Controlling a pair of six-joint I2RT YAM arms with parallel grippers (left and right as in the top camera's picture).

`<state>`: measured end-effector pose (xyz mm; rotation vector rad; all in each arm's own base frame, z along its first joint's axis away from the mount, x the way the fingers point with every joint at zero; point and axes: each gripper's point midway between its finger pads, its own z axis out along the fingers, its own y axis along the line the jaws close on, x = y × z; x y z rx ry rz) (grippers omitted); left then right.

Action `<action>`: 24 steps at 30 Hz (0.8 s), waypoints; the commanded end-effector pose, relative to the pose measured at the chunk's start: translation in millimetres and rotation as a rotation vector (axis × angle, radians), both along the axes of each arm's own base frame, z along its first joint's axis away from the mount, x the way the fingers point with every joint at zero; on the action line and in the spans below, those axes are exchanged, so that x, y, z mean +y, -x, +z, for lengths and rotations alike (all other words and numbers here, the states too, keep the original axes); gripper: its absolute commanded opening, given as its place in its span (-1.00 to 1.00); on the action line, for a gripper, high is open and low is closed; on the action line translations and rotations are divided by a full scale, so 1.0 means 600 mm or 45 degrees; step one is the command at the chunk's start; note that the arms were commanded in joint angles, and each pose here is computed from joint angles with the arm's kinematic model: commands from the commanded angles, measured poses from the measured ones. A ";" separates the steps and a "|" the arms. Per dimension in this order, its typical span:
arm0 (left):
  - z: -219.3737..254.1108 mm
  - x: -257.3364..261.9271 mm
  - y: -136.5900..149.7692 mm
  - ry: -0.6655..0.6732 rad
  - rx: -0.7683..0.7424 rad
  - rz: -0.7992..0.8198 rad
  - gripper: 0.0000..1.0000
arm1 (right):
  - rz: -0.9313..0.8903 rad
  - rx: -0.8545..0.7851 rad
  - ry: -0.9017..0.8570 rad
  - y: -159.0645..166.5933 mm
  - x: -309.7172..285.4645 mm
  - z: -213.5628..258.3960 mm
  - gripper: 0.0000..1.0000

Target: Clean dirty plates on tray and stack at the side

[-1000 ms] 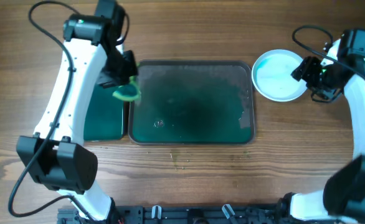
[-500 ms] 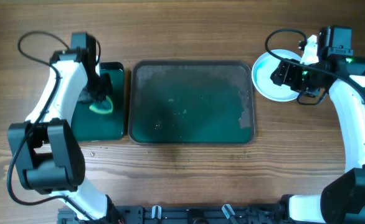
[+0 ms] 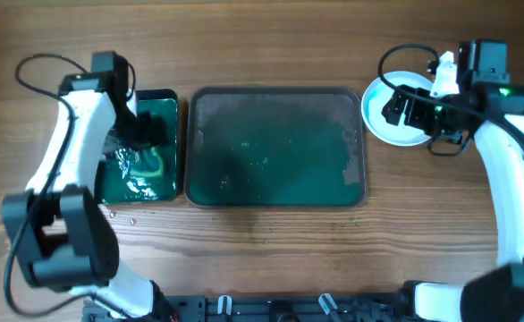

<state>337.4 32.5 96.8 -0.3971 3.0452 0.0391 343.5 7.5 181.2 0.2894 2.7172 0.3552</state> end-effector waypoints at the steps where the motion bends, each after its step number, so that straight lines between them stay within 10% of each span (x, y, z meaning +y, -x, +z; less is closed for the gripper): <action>1: 0.130 -0.053 -0.022 0.217 -0.306 -0.031 1.00 | 0.073 -0.243 0.050 0.038 0.008 0.109 0.99; 12: 0.173 -0.066 -0.013 0.263 -0.407 -0.053 1.00 | 0.049 -0.624 0.117 0.202 0.018 0.254 1.00; 24: 0.173 -0.066 -0.013 0.263 -0.407 -0.053 1.00 | 0.034 -0.716 0.174 0.248 0.013 0.276 0.99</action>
